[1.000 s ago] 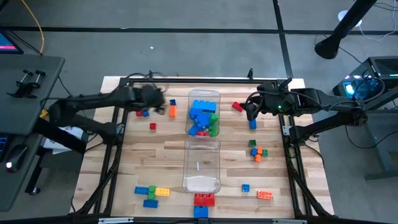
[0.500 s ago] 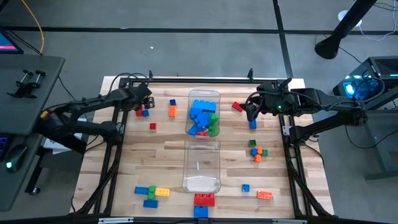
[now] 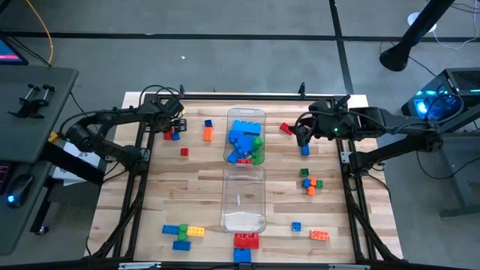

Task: Sort blocks by size
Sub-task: Put the large red game piece in the top transparent bin, then put the large green game piece in the top transparent bin, then put the small blue game piece in the bottom transparent bin

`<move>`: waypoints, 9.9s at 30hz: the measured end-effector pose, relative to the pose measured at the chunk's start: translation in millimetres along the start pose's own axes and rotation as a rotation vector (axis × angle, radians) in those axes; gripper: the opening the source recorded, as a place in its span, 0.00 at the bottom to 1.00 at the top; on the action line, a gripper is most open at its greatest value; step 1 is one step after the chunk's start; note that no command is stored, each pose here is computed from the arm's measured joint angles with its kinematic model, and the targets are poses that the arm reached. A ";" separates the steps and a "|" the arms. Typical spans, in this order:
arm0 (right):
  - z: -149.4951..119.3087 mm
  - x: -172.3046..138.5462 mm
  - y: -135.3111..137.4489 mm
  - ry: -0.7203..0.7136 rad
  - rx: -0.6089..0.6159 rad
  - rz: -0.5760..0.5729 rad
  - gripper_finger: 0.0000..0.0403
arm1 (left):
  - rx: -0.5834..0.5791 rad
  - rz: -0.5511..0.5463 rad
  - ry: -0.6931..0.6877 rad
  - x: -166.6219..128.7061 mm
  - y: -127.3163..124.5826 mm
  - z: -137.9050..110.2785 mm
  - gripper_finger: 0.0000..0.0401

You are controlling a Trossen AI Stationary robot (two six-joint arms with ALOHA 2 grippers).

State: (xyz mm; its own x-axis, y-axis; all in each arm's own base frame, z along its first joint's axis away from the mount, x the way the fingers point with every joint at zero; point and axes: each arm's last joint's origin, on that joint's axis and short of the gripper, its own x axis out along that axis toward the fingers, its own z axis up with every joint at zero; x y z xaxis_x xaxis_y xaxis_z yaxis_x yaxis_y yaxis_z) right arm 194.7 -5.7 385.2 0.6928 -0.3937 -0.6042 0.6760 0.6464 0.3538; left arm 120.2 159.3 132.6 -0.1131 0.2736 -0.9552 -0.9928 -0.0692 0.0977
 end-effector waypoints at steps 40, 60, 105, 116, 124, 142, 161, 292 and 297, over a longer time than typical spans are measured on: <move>0.9 -14.2 19.2 -0.181 -0.017 0.172 0.67 | 0.413 -0.995 -0.511 -147.6 -196.7 -72.8 0.22; -2.1 -13.3 16.5 -0.156 -0.073 0.143 0.67 | 1.101 -0.914 -0.224 -223.4 -168.7 -151.6 0.74; -15.7 -0.6 10.8 -0.026 -0.172 0.017 0.67 | 0.270 -0.274 0.382 -148.1 -63.5 -359.8 0.31; -15.7 -0.6 10.8 -0.026 -0.173 0.017 0.67 | 0.308 -0.265 0.395 -148.4 -62.9 -360.1 0.31; -15.6 -0.6 10.7 -0.029 -0.173 0.014 0.67 | 0.366 -0.274 0.340 -147.9 -64.4 -354.0 0.18; -15.5 -0.7 10.8 -0.029 -0.154 0.017 0.67 | 0.430 -0.324 0.185 -180.2 -55.0 -290.3 0.08; -15.6 -0.7 10.8 -0.027 -0.156 0.019 0.67 | 0.284 -0.241 0.317 -148.8 -46.4 -363.1 0.62; -115.5 171.1 -114.2 0.504 0.153 -0.482 0.33 | 0.268 -1.349 -0.468 -216.3 -74.6 -152.1 0.73; -77.9 126.5 -63.7 0.296 0.086 -0.163 0.33 | 0.257 -1.328 -0.481 -214.1 -75.7 -147.3 0.73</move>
State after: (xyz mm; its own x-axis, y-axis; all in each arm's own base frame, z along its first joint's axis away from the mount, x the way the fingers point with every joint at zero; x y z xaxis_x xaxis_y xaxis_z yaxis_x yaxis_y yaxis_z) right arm 219.7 -45.8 230.6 0.4795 -0.2728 -0.8341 0.7991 0.5286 0.2865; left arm 225.4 -35.3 288.6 0.9359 0.2921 -0.1970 -0.3452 0.6481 -0.6788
